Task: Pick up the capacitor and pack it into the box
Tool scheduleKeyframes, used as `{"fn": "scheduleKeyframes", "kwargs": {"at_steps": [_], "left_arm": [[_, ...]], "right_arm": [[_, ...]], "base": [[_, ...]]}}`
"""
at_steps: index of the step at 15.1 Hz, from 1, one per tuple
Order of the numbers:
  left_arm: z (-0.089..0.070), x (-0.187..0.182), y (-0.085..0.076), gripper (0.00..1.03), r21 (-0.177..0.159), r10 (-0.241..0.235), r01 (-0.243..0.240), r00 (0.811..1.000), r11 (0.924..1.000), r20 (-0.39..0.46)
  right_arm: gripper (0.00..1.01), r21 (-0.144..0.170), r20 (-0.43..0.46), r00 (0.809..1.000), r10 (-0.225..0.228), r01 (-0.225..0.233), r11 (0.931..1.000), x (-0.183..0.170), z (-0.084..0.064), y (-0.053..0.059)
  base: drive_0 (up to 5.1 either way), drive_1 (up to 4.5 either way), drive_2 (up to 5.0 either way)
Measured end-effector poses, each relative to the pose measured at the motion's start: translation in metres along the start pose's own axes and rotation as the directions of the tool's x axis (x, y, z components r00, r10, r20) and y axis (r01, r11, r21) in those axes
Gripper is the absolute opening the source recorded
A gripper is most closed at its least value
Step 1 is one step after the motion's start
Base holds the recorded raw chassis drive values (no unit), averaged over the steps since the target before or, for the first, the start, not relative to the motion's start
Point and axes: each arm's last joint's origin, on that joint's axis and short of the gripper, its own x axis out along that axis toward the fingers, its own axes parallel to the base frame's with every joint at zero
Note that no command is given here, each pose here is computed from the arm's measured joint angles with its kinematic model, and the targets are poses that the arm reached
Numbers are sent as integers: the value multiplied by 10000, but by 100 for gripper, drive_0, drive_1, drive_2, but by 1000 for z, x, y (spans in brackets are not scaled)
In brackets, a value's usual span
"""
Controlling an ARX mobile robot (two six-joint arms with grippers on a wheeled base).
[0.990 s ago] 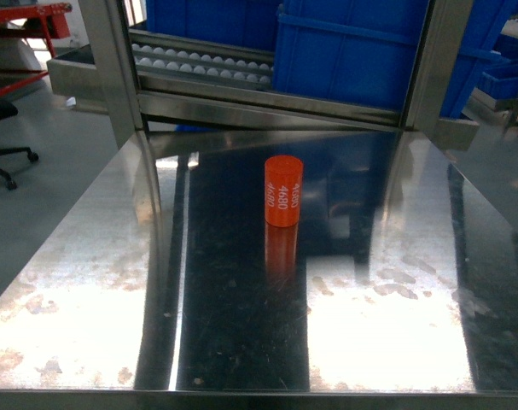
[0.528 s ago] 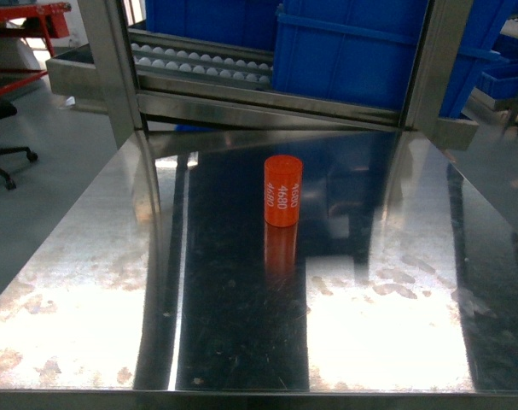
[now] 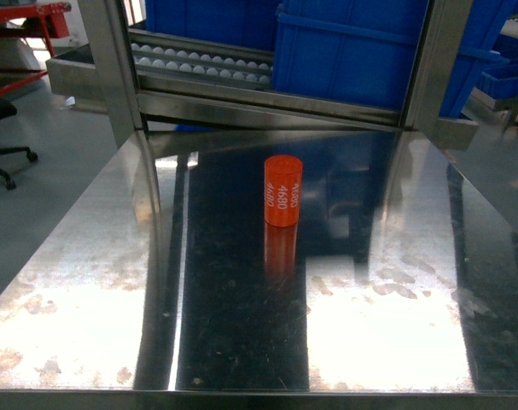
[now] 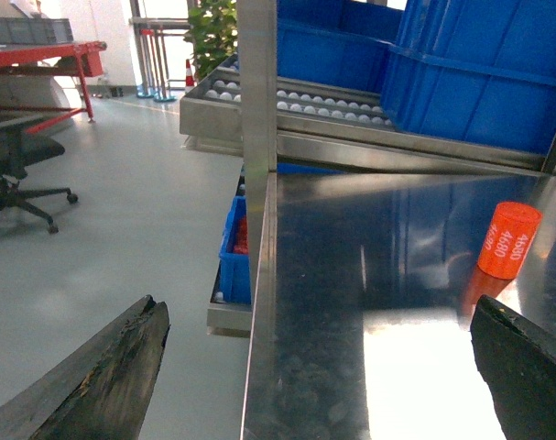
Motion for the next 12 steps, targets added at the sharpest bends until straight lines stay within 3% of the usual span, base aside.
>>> {"fn": "scheduleKeyframes", "kwargs": {"at_steps": [6, 7, 8, 9, 10, 11, 12], "left_arm": [[0, 0, 0, 98, 0, 0, 0, 10000, 10000, 0], [-2, 2, -2, 98, -63, 747, -751, 9963, 9972, -428], [-3, 9, -3, 98, -57, 1545, -1552, 9855, 9879, -698], [-3, 18, -1, 98, -94, 1965, -1977, 9777, 9802, -745], [2, 30, 1, 98, -224, 2039, -2055, 9771, 9784, -610], [15, 47, 2, 98, -362, 1836, -1843, 9827, 9822, -228], [32, 75, -3, 98, -467, 1100, -1088, 9936, 9930, 241]], "right_arm": [[98, 0, 4, 10000, 0, 0, 10000, 0, 0, 0], [98, 4, 0, 10000, -4, 4, 10000, 0, 0, 0], [98, 0, 4, 10000, 4, -4, 10000, 0, 0, 0], [98, 0, 4, 10000, -4, 4, 10000, 0, 0, 0], [98, 0, 0, 10000, 0, 0, 10000, 0, 0, 0], [98, 4, 4, 10000, 0, 0, 10000, 0, 0, 0], [98, 4, 4, 10000, 0, 0, 10000, 0, 0, 0]], "base": [[0, 0, 0], [0, 0, 0], [0, 0, 0], [0, 0, 0], [0, 0, 0], [0, 0, 0], [0, 0, 0]]}}
